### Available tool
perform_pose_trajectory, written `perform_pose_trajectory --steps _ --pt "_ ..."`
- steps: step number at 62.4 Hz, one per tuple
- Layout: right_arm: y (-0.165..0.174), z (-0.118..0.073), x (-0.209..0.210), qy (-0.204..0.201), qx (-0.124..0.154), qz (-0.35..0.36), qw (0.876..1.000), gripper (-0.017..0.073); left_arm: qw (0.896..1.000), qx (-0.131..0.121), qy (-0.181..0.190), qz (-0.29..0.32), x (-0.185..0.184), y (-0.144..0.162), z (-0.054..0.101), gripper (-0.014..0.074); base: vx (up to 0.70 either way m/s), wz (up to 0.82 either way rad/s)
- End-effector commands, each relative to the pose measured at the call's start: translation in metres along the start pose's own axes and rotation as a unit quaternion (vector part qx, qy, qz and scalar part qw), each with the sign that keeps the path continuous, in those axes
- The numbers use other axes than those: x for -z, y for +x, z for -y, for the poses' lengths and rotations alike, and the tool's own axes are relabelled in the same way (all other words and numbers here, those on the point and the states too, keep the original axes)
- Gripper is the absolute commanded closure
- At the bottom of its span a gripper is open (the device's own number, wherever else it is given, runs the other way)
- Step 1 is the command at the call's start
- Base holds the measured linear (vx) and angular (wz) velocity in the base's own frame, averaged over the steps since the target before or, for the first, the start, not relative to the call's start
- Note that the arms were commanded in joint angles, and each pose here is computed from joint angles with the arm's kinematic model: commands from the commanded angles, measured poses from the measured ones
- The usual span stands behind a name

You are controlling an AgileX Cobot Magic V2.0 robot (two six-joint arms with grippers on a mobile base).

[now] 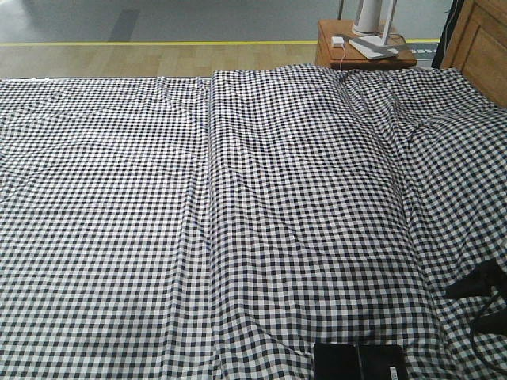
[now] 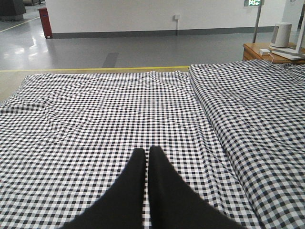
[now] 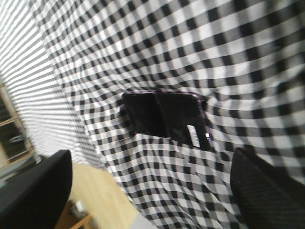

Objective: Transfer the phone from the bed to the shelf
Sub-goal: 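Lower the right gripper toward the black phone on the bed, then close the right gripper on the black phone's edge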

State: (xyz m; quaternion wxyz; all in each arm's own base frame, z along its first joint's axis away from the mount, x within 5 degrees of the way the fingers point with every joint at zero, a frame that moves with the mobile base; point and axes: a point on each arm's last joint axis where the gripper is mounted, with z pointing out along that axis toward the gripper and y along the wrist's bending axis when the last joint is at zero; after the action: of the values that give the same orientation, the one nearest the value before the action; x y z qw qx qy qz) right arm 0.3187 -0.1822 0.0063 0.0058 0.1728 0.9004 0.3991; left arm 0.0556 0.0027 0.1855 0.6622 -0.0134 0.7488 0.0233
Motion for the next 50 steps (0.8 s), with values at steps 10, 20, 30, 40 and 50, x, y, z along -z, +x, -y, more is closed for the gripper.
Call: perform_pose_trajectory --steps 10,20,30,40,50 --pt "-0.002 0.004 -0.015 -0.076 0.033 0.001 0.997 -0.0042 0.999 0.005 -0.001 0.035 0.000 -0.004 0.000 0.0592 0.00 0.00" --pt "0.001 0.010 -0.037 -0.117 0.043 -0.008 0.992 -0.0022 0.999 0.005 -0.001 0.035 0.000 -0.004 0.000 0.0592 0.00 0.00" --pt "0.003 0.007 -0.063 -0.118 0.060 -0.041 0.990 -0.0022 0.999 0.005 -0.001 0.035 0.000 -0.004 0.000 0.0592 0.00 0.00" --pt "0.005 0.008 -0.083 -0.107 0.070 -0.058 0.990 -0.0022 0.999 0.005 -0.001 0.035 0.000 -0.004 0.000 0.0592 0.00 0.00" --pt "0.004 0.014 -0.084 -0.088 0.069 -0.050 0.992 -0.0022 0.999 0.005 -0.001 0.035 0.000 -0.004 0.000 0.0592 0.00 0.00"
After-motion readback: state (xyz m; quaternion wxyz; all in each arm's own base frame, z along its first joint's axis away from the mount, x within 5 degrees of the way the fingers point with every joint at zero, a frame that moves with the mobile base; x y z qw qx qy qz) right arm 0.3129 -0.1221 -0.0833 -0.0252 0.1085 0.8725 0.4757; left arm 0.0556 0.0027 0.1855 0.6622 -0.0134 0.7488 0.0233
